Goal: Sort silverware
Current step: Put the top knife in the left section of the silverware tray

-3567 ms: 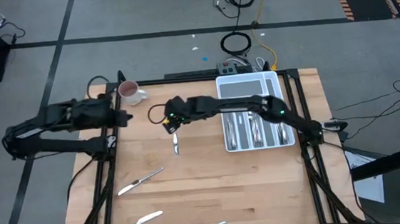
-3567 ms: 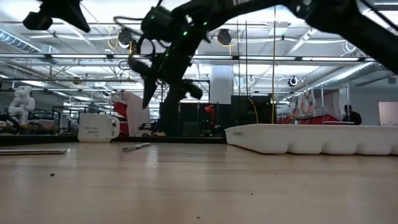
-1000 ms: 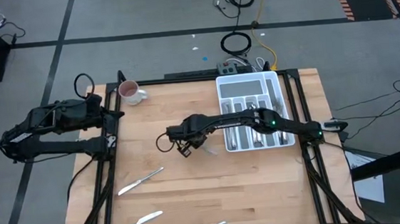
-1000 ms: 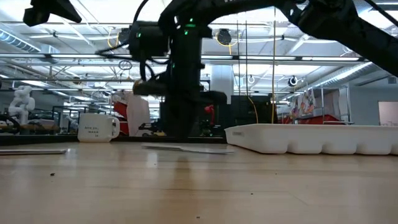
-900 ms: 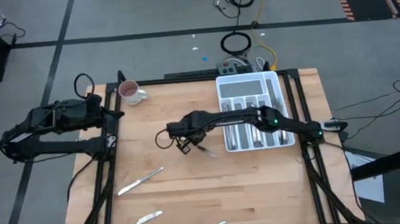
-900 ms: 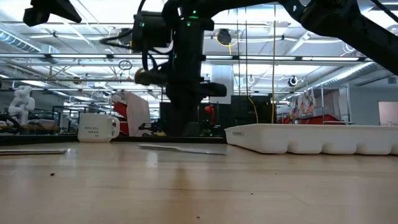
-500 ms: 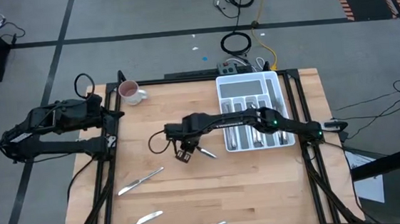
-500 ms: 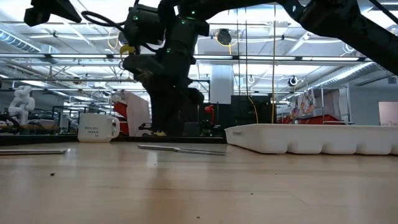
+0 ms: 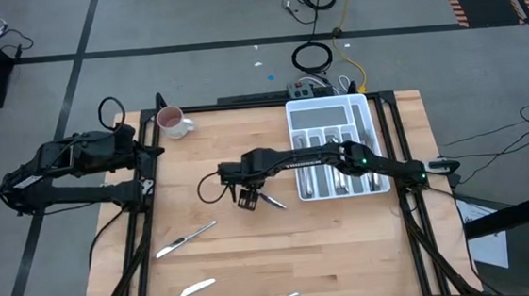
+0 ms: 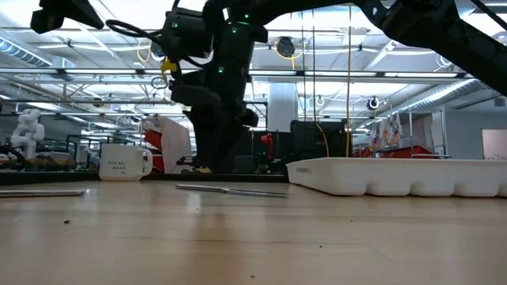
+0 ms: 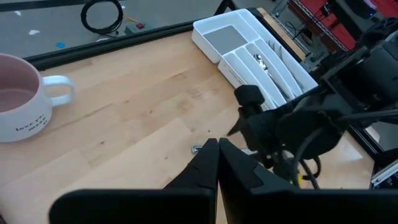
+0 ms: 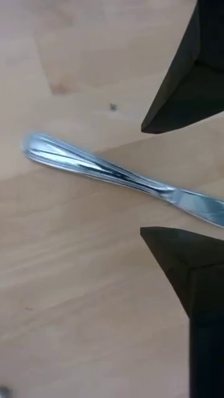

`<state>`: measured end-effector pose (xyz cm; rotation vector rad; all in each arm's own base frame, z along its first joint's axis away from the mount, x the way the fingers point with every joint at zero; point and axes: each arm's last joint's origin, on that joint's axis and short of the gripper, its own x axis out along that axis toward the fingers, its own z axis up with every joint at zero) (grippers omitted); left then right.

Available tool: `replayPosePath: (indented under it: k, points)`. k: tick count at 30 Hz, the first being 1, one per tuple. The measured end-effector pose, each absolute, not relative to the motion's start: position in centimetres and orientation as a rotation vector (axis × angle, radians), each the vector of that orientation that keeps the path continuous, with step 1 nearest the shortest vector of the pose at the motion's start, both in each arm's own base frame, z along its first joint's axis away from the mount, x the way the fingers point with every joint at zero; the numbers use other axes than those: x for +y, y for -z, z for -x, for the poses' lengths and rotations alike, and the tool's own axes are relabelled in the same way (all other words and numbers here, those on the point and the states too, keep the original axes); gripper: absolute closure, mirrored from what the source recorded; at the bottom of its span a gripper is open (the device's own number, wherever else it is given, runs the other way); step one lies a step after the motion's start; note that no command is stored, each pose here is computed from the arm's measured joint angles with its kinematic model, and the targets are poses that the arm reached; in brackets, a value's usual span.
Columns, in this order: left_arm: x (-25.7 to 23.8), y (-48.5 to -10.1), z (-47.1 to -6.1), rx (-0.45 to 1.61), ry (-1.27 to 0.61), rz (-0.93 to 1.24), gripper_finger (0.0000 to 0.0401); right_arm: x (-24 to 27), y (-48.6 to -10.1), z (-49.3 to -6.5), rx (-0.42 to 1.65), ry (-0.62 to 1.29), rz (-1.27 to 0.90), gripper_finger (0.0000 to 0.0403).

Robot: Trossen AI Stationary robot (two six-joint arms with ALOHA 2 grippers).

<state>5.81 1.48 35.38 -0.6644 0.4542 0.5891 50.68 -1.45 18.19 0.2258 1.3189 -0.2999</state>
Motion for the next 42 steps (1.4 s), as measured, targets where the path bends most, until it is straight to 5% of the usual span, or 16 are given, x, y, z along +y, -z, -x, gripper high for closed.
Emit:
replayPosePath:
  k: [14, 25, 42]
  points:
    - [1.5, -35.4, -5.8, 0.454, -0.591, 0.665, 0.039, -1.6, -12.7, -50.8, 1.479, 0.328, -0.287, 0.0171]
    - [1.5, -35.4, -5.8, 0.452, -0.597, 0.661, 0.039, -2.2, -10.6, -50.4, 1.595, 0.233, -0.382, 0.0387]
    - [1.5, -35.4, -5.8, 0.456, -0.597, 0.634, 0.039, -2.3, -14.7, -50.1, 1.5, 0.3, -0.454, 0.0402]
